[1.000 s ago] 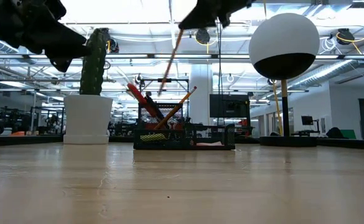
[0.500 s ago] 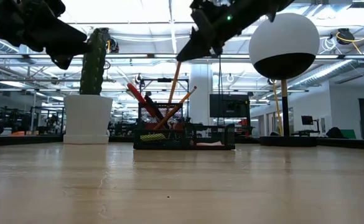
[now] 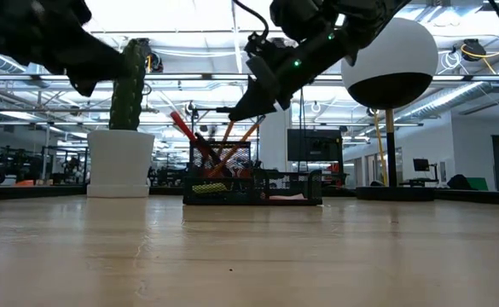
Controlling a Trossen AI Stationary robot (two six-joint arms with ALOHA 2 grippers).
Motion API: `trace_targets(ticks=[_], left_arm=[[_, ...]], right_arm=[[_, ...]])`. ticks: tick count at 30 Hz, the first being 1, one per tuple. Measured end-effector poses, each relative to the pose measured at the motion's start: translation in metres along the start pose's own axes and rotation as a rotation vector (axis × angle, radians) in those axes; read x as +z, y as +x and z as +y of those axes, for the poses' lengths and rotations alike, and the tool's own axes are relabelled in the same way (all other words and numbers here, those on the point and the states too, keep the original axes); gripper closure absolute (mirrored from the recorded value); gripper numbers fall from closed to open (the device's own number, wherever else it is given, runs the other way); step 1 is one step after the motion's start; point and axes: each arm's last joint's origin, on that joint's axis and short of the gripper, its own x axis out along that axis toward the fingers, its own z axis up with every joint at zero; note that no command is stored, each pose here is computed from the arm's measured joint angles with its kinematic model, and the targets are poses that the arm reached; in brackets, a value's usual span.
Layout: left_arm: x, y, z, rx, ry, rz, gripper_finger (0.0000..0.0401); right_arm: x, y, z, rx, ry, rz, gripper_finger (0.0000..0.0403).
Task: Pick and place office supplies into organizer
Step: Put the orange pencil into the top left of the desk organizer, then return to Home Position
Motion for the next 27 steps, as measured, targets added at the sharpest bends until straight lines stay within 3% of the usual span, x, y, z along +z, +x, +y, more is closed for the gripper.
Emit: trace_targets(ticks=[2, 4, 9, 16, 20, 23, 27], left_arm=[[-0.002, 0.0, 0.003, 0.076, -0.035, 0.013, 0.0247], [-0.005, 0.0, 0.003, 0.08, -0.047, 0.041, 0.0244], [-0.004, -0.001, 0.0, -0.008, 0.013, 0.049, 0.0242], [-0.001, -0.009, -0.003, -0.058, 0.056, 0.012, 0.0242], [-0.001, -0.012, -0.001, -0.035, 0.05, 0.016, 0.0242], [-0.002, -0.012, 0.0, -0.03, 0.052, 0.022, 0.0242], [-0.003, -0.012, -0.001, -0.073, 0.061, -0.004, 0.0242]], right_arm=[[-0.001, 0.0, 0.0, 0.002, 0.015, 0.004, 0.0342], [-0.002, -0.002, 0.002, 0.007, 0.054, 0.021, 0.0331], [-0.015, -0.007, 0.015, 0.025, -0.036, 0.015, 0.0315], [-0.039, -0.046, 0.022, 0.172, -0.028, -0.198, 0.0308], [-0.042, -0.071, 0.011, 0.142, 0.026, -0.34, 0.0309], [-0.051, -0.08, 0.006, 0.125, 0.012, -0.327, 0.0309], [-0.066, -0.096, 0.005, 0.197, -0.032, -0.438, 0.031]])
